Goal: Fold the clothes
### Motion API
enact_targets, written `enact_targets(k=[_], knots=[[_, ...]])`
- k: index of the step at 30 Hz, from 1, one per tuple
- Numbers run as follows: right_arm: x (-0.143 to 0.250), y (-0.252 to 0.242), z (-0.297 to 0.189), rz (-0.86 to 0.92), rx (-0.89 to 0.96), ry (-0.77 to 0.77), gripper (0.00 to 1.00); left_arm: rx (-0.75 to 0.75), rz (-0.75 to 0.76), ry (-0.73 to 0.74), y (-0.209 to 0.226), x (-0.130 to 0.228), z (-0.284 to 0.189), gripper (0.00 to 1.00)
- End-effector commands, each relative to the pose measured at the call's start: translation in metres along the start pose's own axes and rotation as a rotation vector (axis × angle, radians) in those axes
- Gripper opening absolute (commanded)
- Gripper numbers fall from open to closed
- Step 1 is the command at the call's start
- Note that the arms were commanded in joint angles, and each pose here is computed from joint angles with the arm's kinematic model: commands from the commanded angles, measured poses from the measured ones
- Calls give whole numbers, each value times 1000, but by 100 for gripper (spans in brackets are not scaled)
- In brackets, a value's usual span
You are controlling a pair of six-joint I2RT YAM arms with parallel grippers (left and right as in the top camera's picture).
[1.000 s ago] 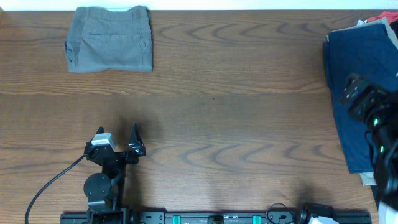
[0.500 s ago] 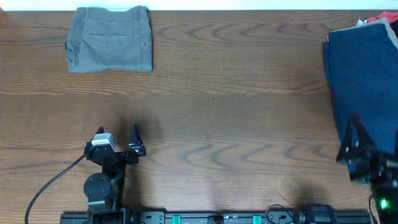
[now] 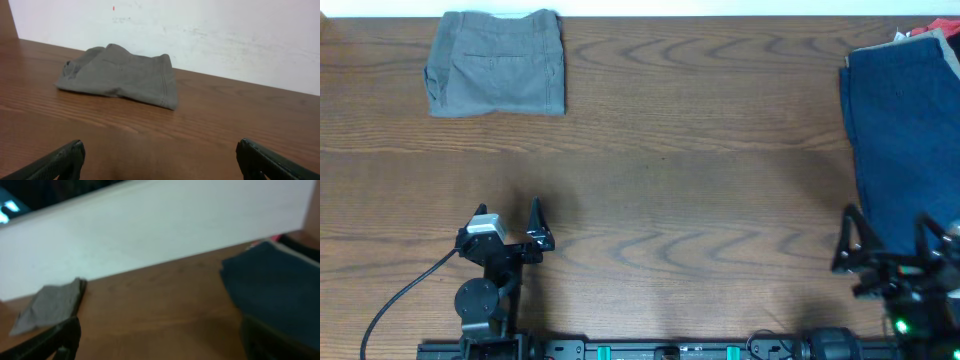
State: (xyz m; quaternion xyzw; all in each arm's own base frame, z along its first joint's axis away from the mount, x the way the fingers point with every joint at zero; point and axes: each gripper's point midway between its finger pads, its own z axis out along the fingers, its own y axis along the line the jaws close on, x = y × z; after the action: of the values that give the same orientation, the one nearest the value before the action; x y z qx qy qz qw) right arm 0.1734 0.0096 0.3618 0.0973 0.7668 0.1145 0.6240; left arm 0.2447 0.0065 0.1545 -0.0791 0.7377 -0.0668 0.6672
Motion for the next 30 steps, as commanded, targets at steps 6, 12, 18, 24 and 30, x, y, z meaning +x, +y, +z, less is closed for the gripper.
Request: enact_targets(k=[6,12,18,24,30], knots=[[58,7,26,-6,-156,-31,99,-15,6,40,5,15,1,98],[88,-7,36,5,-132,-42,99,-15,6,41,5,15,1,98],[109,-8,53,-78,-172,-81,99,-15,6,40,5,14,1,98],[129,-11,72,-105,-195,-91,99,-15,6,41,5,15,1,98],[143,-16,89,-107,-199,-133,99,-15,6,41,5,15,1,98]])
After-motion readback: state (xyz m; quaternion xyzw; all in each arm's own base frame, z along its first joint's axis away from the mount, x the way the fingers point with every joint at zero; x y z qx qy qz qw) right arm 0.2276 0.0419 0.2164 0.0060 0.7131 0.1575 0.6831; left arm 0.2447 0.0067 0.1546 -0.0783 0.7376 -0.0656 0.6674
